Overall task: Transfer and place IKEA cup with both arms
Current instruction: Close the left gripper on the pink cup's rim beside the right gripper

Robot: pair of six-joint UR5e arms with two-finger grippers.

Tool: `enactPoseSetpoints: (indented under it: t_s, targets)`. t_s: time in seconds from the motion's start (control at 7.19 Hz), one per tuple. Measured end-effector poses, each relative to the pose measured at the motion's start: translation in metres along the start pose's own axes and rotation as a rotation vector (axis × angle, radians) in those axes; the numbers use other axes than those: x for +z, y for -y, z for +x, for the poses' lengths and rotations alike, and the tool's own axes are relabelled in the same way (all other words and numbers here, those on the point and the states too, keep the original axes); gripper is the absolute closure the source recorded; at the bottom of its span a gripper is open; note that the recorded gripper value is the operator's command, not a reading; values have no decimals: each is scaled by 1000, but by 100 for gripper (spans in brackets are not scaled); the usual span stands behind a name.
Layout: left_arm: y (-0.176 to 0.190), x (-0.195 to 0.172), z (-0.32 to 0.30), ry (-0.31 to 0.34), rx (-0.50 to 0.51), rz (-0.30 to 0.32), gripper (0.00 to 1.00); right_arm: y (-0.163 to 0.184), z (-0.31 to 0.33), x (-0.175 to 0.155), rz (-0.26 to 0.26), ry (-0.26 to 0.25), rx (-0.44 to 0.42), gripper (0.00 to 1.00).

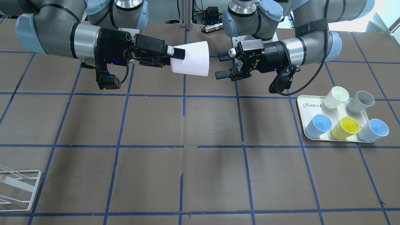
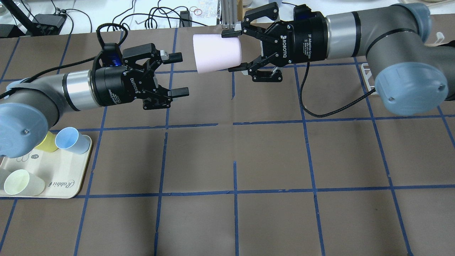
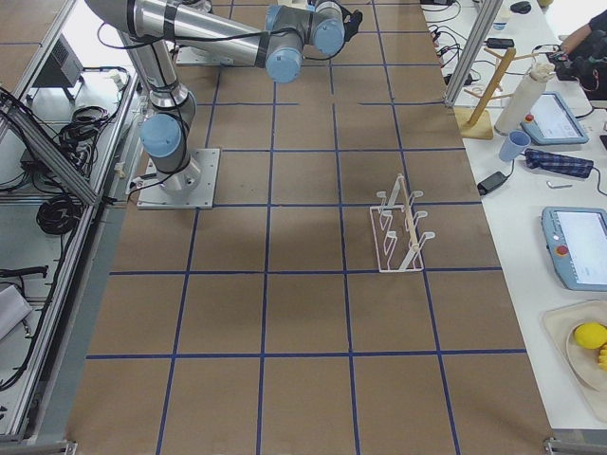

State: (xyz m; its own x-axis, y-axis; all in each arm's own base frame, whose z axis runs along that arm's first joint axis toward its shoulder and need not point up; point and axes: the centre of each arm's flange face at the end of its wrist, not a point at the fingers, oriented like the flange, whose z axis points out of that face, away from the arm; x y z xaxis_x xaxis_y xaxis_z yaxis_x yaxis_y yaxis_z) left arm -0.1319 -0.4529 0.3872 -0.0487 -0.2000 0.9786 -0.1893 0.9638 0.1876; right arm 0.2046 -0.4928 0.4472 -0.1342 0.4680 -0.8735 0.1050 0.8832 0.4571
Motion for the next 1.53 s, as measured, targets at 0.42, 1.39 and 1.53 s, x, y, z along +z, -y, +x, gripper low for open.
enactPoseSetpoints:
  t_s: [0.42,1.39,1.53]
  targets:
    - [-4,13,3,0,8,-27,11,-6,-3,11,-19,-12,4,100]
    - [-2,13,9,-33,17,-12,96,-4,-1,13,-25,-6,37,100]
    - [-1,13,10,-33,28,-12,100,-3,0,13,-26,-6,42,100]
